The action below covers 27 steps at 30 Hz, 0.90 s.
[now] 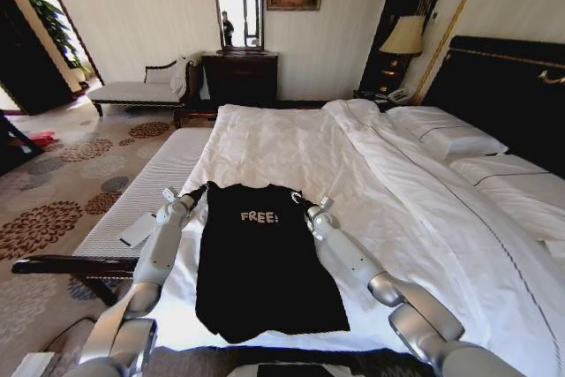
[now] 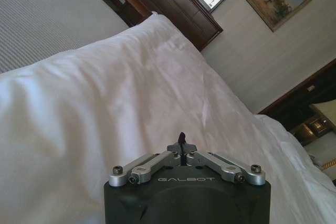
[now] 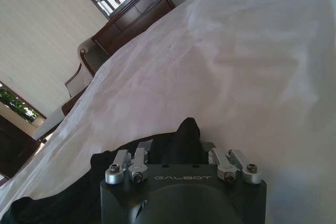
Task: Fold the clothes on the bed.
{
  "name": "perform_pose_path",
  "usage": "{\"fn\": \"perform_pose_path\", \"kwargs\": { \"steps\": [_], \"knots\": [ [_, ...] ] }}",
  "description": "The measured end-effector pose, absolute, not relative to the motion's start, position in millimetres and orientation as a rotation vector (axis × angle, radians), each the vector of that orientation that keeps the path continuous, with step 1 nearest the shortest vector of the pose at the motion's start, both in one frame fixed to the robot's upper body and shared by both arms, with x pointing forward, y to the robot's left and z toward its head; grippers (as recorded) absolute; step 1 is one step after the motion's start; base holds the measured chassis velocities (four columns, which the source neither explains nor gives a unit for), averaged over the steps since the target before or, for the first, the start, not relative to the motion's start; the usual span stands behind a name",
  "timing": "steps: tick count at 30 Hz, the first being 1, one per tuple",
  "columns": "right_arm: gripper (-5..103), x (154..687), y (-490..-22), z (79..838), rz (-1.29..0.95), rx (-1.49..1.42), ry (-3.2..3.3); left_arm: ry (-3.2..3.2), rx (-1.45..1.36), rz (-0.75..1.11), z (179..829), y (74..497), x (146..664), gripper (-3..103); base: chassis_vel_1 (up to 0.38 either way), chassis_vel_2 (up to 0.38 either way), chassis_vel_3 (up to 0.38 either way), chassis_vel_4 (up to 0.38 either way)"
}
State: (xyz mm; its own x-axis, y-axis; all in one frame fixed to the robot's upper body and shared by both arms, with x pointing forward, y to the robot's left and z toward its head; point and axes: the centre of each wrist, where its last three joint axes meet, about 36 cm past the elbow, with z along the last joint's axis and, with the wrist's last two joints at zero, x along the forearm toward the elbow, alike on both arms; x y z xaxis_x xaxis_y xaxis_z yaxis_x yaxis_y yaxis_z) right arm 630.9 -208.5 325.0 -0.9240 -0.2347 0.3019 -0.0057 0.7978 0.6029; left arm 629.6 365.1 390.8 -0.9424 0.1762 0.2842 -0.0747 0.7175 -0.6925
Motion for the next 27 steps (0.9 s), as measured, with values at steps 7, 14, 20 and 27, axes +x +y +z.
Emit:
{"fn": "perform_pose_path", "kwargs": {
  "steps": [7, 14, 20, 27],
  "knots": [
    [19, 631, -207, 323, -0.876, 0.176, -2.642, -2.596, -0.082, 1.069, 390, 361, 630, 0, 0.0, 0.0, 0.0, 0.0],
    [2, 635, -207, 326, -0.885, 0.159, -2.686, -2.604, -0.083, 1.067, 391, 363, 630, 0, 0.0, 0.0, 0.0, 0.0],
    [1, 641, -205, 350, -0.943, 0.19, -2.765, -2.649, -0.088, 1.083, 410, 375, 632, 0, 0.0, 0.0, 0.0, 0.0],
    [1, 656, -211, 406, -1.061, 0.306, -2.89, -2.728, -0.132, 1.14, 466, 393, 646, 0, 0.0, 0.0, 0.0, 0.0]
  ]
}}
